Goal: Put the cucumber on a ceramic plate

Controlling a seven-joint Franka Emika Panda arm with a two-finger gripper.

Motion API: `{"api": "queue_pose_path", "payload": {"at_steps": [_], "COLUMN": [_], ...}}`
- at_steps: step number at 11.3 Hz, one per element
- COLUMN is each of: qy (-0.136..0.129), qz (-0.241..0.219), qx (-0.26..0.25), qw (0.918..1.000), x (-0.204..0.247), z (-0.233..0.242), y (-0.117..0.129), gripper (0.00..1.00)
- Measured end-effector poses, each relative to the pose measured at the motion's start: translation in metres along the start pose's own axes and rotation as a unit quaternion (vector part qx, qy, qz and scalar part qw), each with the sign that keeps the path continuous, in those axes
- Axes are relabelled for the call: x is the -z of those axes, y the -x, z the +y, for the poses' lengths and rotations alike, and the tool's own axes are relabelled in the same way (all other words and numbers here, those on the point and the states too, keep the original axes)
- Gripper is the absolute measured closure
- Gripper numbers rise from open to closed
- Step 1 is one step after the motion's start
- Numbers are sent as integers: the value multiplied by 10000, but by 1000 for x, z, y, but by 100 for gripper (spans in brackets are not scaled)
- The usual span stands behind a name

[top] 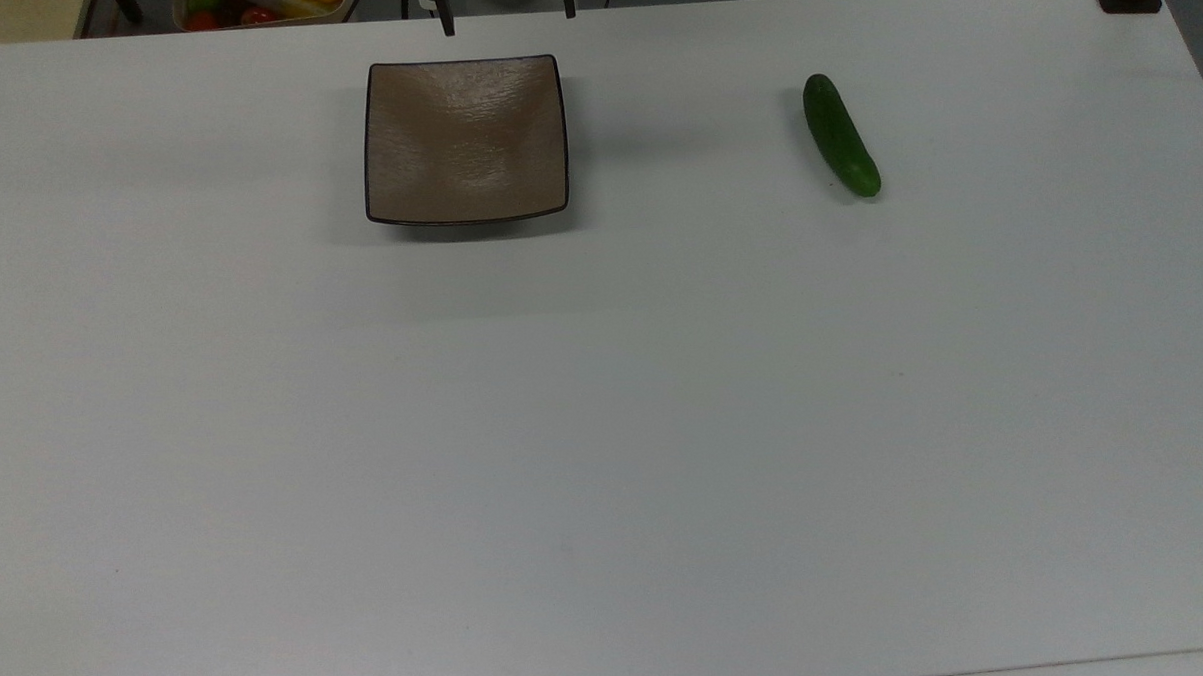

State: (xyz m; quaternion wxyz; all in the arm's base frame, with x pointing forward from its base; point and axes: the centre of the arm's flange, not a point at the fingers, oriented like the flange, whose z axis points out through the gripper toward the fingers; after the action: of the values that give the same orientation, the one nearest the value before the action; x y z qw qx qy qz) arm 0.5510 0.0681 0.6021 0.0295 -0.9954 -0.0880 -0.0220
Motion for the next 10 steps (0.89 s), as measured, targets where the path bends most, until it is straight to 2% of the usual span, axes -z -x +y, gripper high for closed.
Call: {"api": "queue_pose_path", "payload": {"at_steps": [10], "qy": [-5], "qz": [-9], "qx": [103], "qw": [9999], "x": [-1], "z": [-11], "y": [-1], "gripper": [0]}}
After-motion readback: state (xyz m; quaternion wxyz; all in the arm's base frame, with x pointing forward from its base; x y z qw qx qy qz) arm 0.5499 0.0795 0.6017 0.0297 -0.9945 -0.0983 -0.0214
